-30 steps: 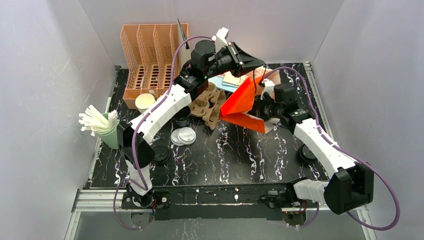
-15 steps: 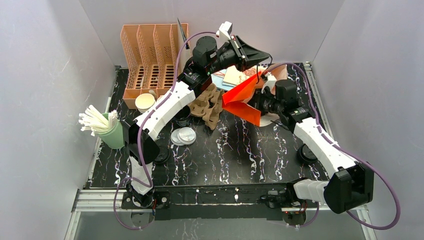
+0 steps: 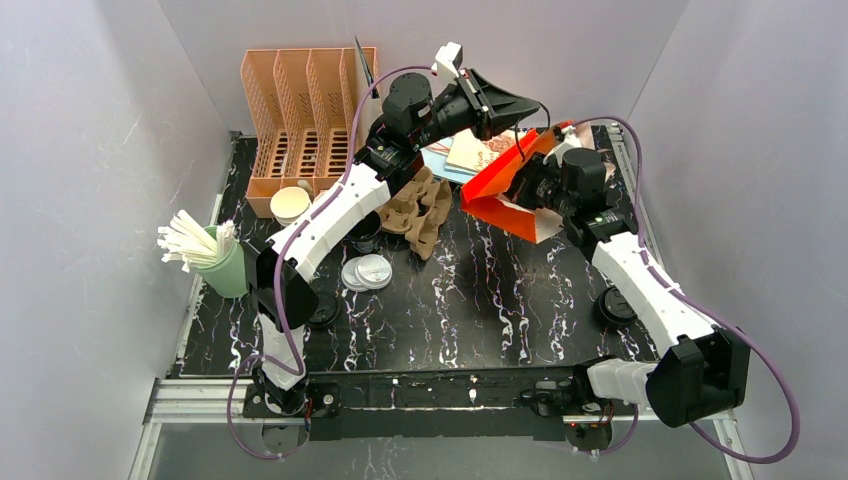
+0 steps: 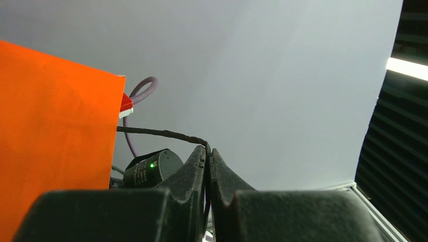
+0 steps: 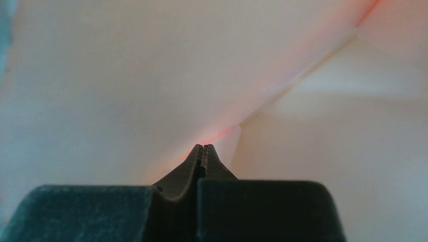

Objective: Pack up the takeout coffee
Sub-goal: Open the takeout bag at the center of the board.

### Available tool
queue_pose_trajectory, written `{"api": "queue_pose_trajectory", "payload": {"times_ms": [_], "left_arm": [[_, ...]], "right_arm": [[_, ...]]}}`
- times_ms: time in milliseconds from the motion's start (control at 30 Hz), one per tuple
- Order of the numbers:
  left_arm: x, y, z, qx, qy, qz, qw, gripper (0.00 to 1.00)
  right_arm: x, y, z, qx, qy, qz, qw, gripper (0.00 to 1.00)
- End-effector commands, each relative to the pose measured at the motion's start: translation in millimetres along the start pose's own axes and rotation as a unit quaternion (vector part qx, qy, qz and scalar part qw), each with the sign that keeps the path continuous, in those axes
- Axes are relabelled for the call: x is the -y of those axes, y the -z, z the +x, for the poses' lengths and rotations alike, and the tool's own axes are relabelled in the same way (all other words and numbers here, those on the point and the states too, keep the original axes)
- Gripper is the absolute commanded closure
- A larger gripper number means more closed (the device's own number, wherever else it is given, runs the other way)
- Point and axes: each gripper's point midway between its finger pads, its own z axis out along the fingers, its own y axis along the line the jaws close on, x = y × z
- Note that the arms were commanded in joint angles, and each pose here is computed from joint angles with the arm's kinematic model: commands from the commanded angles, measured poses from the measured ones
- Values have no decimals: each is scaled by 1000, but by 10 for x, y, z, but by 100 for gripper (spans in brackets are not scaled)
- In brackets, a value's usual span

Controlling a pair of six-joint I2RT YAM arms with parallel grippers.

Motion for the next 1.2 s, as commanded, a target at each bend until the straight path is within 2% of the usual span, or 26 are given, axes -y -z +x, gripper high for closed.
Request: {"api": "queue_pose_trajectory", "payload": {"times_ms": [0, 233, 533, 733, 967, 1167], "left_arm": [[750, 196, 54, 5, -9, 82, 997, 99], [1116, 211, -11, 17, -6, 128, 992, 99], [1108, 190, -13, 18, -49, 106, 993, 99], [998, 163, 5, 10, -77, 74, 994, 99], [919, 168, -14, 16, -98, 52, 994, 99], [808, 158, -34, 20, -113, 27, 993, 99]], "right_arm": [[-99, -72, -325, 52, -22, 0, 998, 99], [354, -155, -181, 28, -22, 106, 994, 99], [1044, 27, 54, -24, -7, 291, 956, 99], [1242, 134, 122, -49, 22, 342, 938, 99], [1611, 362, 237, -91, 56, 445, 889, 99], [1861, 583, 201, -97, 102, 521, 842, 99]]}}
